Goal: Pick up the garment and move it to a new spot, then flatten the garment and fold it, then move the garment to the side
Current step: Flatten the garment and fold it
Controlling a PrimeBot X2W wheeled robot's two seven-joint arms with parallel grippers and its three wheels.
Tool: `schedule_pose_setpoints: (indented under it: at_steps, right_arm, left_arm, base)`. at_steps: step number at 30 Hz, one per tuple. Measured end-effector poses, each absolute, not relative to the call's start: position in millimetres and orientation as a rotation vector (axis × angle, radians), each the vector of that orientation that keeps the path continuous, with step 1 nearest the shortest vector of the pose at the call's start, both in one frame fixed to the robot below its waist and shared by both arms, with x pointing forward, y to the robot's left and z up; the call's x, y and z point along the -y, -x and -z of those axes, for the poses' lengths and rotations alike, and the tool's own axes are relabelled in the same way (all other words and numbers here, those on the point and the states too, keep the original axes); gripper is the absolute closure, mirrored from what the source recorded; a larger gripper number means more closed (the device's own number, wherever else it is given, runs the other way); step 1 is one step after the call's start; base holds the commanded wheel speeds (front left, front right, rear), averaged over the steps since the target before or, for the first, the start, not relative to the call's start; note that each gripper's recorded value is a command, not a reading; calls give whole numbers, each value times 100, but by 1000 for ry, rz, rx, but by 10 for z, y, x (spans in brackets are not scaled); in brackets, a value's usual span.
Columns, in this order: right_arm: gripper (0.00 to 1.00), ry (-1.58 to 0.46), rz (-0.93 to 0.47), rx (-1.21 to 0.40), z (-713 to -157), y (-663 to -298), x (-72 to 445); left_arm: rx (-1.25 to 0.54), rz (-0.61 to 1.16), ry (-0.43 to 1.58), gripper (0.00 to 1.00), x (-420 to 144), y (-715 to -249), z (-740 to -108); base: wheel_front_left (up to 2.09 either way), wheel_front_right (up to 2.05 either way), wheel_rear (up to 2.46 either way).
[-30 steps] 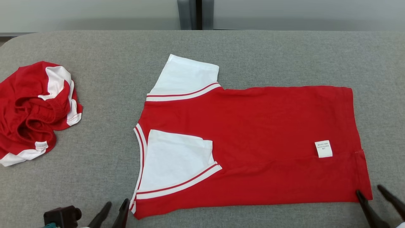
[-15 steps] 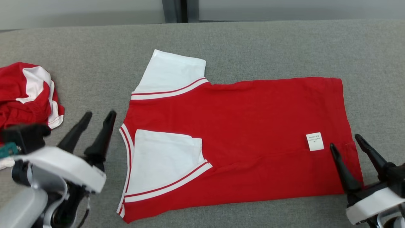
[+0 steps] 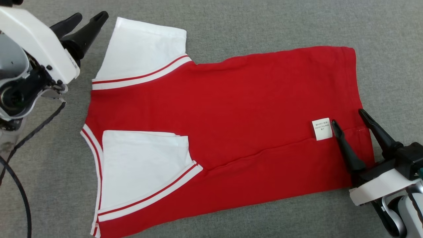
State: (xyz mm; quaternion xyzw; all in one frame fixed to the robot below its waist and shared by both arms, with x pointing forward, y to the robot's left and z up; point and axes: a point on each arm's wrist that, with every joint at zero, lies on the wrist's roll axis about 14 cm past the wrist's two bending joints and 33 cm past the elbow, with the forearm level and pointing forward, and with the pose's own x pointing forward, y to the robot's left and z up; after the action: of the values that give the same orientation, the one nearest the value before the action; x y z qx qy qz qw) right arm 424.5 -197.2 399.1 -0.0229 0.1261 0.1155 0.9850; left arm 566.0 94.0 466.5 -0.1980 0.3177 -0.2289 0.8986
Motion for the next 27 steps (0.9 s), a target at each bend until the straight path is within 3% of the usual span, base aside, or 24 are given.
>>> schedule_pose_setpoints:
  at_steps: [11,26,27]
  right_arm:
    - [0,51,-200,-305,-3767,-4274,2109]
    - [0,80,-186,-302,-3765,-4401,2246]
    - [0,82,-190,-302,-3765,-4407,2241]
  left_arm:
    - [-867,483,184,0,-710,-5996,-3998]
    - [-948,464,24,0,-743,-6168,-3527]
    - [-949,468,24,38,-736,-6173,-3521]
  base:
    - [0,0,0]
    - [0,0,0]
    - [0,0,0]
